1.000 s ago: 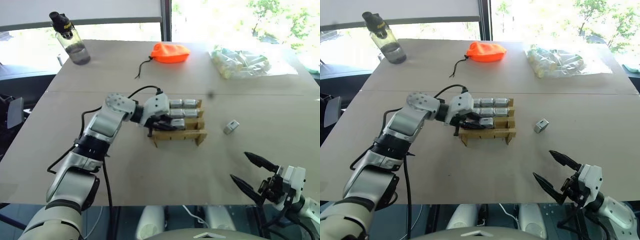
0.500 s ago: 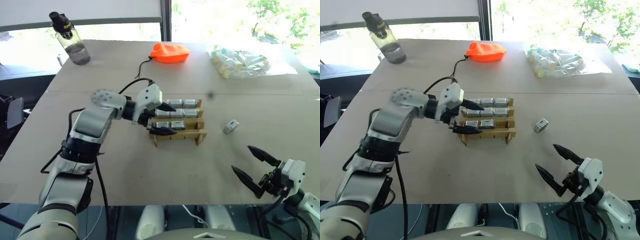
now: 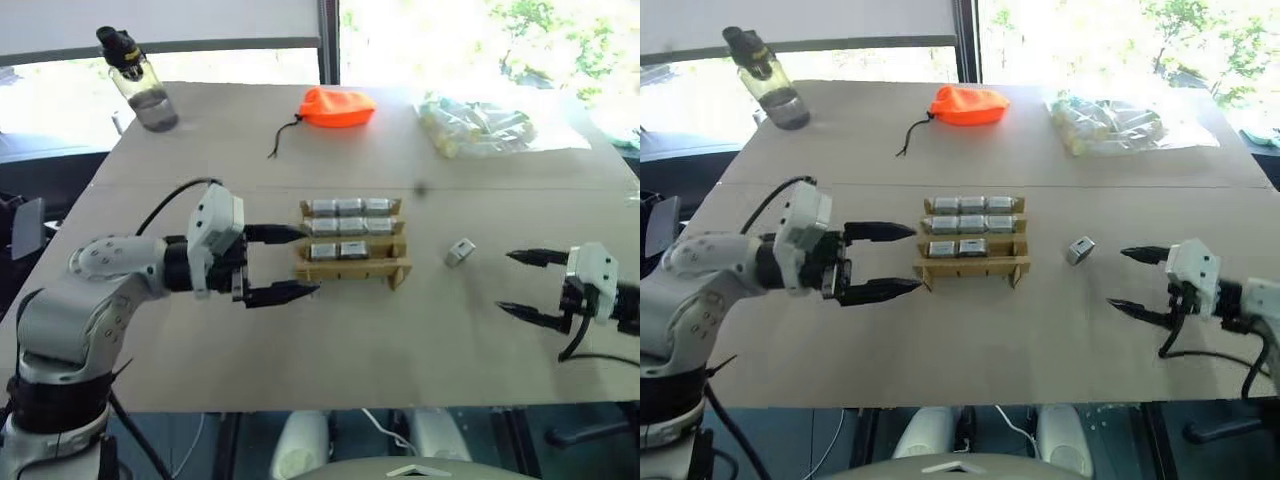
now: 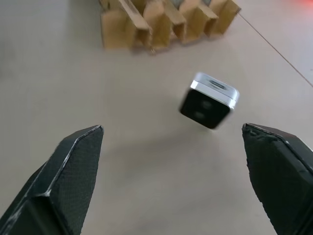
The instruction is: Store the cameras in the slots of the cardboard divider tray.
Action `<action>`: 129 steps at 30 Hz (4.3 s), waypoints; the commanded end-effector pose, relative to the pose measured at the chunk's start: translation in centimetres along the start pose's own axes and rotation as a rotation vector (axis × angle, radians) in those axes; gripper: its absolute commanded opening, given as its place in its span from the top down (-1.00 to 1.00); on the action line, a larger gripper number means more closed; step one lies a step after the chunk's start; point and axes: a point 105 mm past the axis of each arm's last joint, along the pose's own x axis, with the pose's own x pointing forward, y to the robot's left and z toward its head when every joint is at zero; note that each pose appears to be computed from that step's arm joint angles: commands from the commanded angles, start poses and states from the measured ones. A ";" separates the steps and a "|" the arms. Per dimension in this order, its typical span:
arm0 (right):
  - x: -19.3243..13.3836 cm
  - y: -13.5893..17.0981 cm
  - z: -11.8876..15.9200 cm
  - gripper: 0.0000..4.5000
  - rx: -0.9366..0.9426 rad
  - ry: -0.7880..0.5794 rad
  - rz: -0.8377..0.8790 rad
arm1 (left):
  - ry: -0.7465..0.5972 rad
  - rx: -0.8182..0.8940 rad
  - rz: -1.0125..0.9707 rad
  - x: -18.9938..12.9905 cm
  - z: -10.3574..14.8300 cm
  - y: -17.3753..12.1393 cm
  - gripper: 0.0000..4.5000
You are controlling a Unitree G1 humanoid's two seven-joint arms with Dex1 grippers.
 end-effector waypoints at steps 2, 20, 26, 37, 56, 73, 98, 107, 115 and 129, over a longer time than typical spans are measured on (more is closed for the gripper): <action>0.4 -2.5 0.2 -1.00 -0.120 0.124 0.122 | -0.043 0.083 0.075 -0.8 1.1 -1.3 -0.94; 6.9 -5.9 3.8 -1.00 -0.738 0.393 0.544 | -0.043 0.114 0.247 -1.7 -0.2 -2.6 -0.94; 7.5 -5.6 3.9 -1.00 -0.770 0.395 0.584 | -0.072 0.127 0.270 -1.6 0.2 -2.7 -0.94; 8.4 -5.4 4.1 -1.00 -0.762 0.382 0.601 | -0.082 0.124 0.165 -2.0 0.3 -4.6 -0.94; 8.2 -5.6 4.2 0.03 -0.771 0.389 0.599 | -0.029 0.096 0.021 -2.3 -0.3 -5.7 -0.98; 8.1 -4.8 12.5 0.67 -0.240 0.169 0.448 | -0.021 0.099 0.046 -2.2 -0.4 -4.8 -0.98; 14.3 -1.1 16.2 0.67 -0.172 0.328 0.314 | -0.007 0.111 0.095 -3.7 -0.8 -2.9 -0.98; 15.3 -1.5 14.5 0.67 -0.188 0.376 0.308 | -0.001 0.101 0.105 -3.7 -1.0 -3.0 -0.98; 15.8 -0.8 14.2 0.67 -0.182 0.383 0.338 | -0.001 0.108 0.106 -3.7 -0.8 -2.8 -0.98; 16.0 1.0 12.3 0.67 -0.166 0.423 0.396 | 0.000 0.112 0.101 -3.5 -0.5 -2.8 -0.98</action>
